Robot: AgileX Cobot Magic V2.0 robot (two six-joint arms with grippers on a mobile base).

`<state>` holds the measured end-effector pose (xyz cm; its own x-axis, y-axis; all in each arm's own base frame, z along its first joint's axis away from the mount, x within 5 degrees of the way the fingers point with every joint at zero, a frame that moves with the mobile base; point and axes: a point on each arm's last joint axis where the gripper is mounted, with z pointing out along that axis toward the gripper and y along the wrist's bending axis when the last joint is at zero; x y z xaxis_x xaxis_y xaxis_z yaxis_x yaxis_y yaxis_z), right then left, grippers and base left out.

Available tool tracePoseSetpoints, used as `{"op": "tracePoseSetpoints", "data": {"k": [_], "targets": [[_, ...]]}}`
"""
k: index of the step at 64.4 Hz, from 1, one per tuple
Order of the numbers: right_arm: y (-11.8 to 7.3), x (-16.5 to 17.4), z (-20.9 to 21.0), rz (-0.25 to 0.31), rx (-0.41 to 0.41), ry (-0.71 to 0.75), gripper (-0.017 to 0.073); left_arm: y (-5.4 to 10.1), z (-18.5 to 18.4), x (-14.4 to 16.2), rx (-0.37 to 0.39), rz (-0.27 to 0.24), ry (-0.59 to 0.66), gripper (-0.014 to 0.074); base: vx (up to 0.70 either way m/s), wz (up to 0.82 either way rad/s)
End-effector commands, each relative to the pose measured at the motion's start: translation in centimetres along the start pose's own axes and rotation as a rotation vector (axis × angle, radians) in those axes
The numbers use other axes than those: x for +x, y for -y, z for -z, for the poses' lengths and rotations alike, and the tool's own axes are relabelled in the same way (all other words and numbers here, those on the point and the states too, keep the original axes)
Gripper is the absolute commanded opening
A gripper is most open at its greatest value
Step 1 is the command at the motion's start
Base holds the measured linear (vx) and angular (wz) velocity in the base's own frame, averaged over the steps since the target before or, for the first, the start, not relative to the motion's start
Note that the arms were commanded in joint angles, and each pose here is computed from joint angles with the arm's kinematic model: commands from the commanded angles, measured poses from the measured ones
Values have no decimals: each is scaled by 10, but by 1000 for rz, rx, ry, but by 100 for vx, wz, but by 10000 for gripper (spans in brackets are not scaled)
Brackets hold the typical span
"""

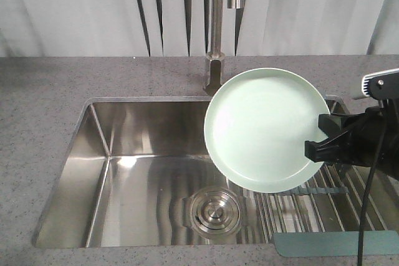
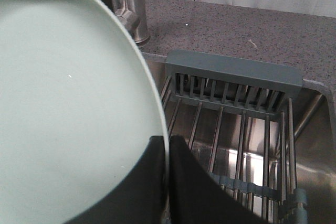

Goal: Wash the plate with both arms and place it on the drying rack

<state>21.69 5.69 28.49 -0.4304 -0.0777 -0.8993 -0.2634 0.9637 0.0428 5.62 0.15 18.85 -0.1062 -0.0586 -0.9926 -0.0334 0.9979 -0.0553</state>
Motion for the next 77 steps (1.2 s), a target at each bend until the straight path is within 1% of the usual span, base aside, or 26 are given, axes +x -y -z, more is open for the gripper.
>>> {"op": "tracePoseSetpoints", "data": {"k": [1,77], "targets": [[3,-17,7,1,29,112,-9,0,0,-2,5,10,72,-5,2,-1],[3,-17,7,1,29,112,-9,0,0,-2,5,10,72,-5,2,0]]}}
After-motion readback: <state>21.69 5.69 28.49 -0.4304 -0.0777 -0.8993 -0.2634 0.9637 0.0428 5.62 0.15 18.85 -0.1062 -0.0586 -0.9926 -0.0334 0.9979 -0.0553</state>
